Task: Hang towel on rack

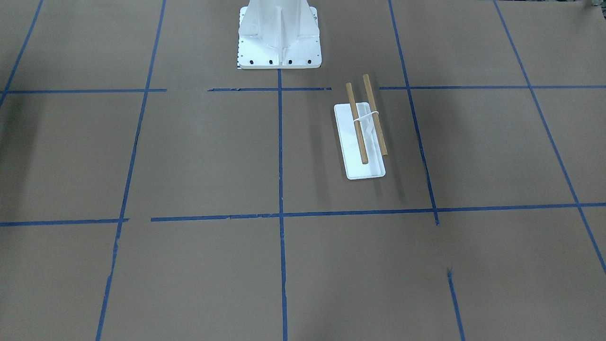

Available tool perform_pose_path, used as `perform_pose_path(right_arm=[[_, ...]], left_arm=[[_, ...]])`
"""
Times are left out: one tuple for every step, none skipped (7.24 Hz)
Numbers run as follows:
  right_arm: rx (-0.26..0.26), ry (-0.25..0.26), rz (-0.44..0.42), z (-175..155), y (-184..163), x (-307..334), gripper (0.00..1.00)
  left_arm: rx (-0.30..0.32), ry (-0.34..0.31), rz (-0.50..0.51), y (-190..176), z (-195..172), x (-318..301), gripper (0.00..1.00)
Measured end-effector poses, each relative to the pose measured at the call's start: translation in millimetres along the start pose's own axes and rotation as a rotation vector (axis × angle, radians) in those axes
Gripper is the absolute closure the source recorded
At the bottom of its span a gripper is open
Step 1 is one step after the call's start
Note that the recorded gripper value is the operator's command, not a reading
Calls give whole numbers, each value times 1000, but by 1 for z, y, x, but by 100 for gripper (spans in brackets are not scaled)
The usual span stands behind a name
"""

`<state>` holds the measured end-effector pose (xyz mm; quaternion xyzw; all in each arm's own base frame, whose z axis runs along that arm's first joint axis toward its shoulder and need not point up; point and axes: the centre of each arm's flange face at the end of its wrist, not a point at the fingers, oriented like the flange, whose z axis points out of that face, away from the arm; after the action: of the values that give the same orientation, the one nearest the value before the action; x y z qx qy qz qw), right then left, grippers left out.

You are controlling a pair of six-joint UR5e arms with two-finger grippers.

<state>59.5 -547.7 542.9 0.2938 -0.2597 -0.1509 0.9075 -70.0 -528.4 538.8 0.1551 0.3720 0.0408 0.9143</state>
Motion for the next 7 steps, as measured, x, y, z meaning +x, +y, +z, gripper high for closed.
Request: perform_pose_path(right_arm=[[49, 16, 16, -11, -32, -42, 100], [103, 4, 53, -19, -67, -93, 100], [151, -33, 122, -24, -101, -142, 100], [194, -90, 213, -30, -132, -191, 100], [243, -142, 304, -40, -158, -241, 100], [305, -169, 357, -49, -178, -290, 100], [357, -199, 384, -57, -189, -341, 100]], left_arm=[[67, -9, 20, -6, -4, 5, 0], [144, -31, 24, -14, -4, 13, 0], [227, -47, 23, -22, 0, 26, 0], [321, -26, 2, -27, 7, 42, 0], [402, 52, -43, -29, 19, 69, 0], [456, 159, -107, -30, 28, 100, 0], [482, 284, -210, -35, 29, 134, 0]])
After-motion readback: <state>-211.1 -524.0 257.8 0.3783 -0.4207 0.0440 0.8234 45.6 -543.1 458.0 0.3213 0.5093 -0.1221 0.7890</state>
